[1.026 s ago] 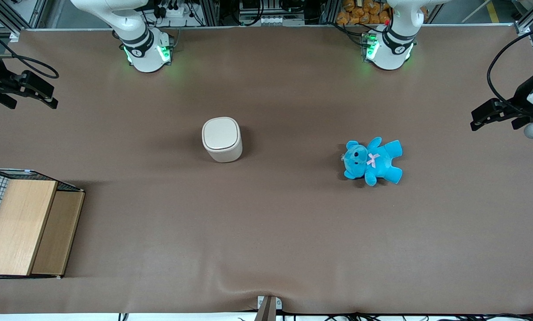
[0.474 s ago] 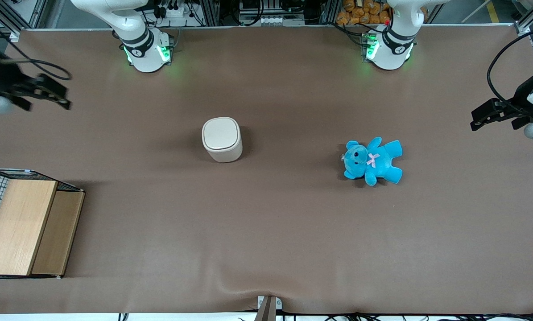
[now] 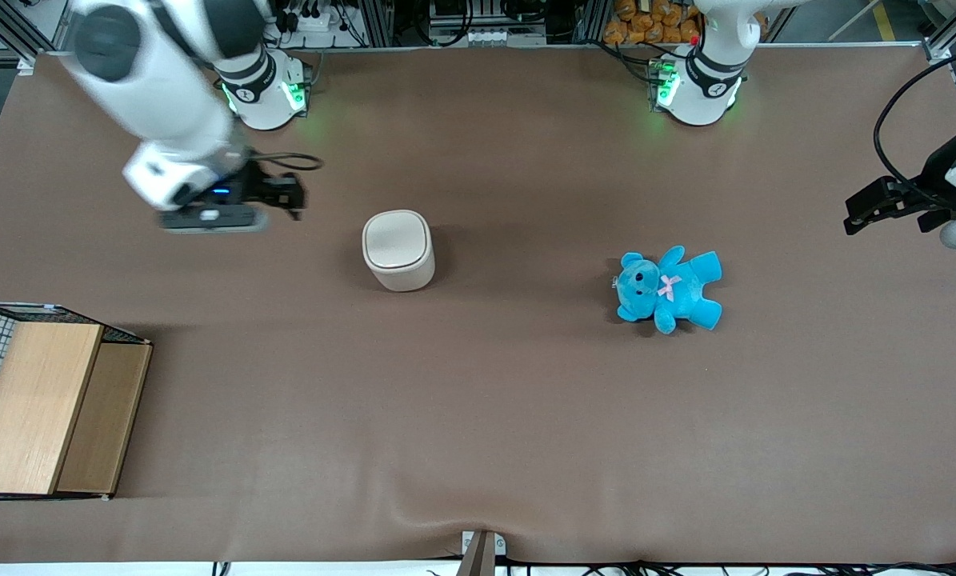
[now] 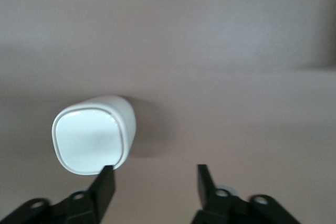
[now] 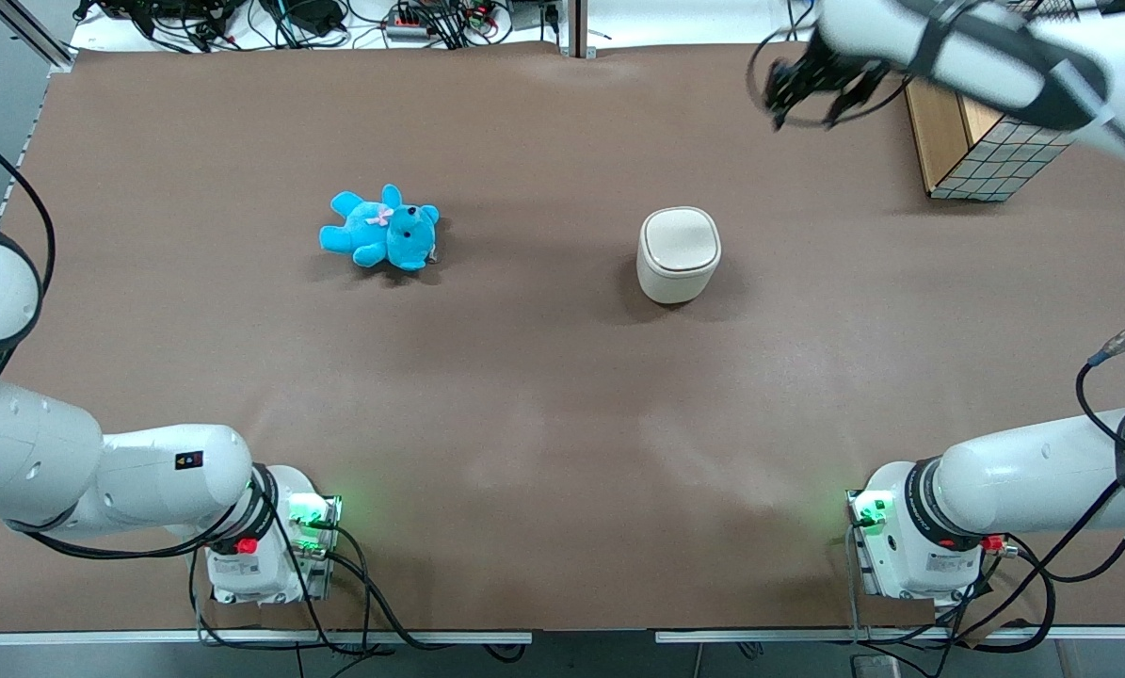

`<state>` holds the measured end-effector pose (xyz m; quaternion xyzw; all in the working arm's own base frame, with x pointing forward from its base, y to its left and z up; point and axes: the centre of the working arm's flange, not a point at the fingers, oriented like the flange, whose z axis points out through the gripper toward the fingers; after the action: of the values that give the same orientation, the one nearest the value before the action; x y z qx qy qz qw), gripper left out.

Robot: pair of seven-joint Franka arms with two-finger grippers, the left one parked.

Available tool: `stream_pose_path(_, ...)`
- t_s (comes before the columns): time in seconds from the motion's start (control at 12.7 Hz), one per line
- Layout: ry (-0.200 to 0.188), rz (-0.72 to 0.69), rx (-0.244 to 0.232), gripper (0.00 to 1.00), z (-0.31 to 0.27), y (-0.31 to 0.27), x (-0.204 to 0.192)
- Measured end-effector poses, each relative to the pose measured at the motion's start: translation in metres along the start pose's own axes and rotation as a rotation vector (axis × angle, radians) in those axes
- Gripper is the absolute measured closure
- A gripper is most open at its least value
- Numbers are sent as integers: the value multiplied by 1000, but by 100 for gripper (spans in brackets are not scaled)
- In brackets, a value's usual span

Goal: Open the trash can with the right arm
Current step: 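Move the right gripper down over the white trash can's lid, then grip the lid's rim with the right gripper fingers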

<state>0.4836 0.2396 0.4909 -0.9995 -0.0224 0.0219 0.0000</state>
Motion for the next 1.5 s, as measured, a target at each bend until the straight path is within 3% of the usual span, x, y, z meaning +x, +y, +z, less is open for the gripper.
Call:
stream_pose_path(0.39, 32, -103, 3, 93, 86, -50, -39)
stream_pose_path(0.47, 33, -106, 7, 99, 93, -51, -40)
stream_pose_path(1.5, 43, -163, -2, 99, 174, -85, -30)
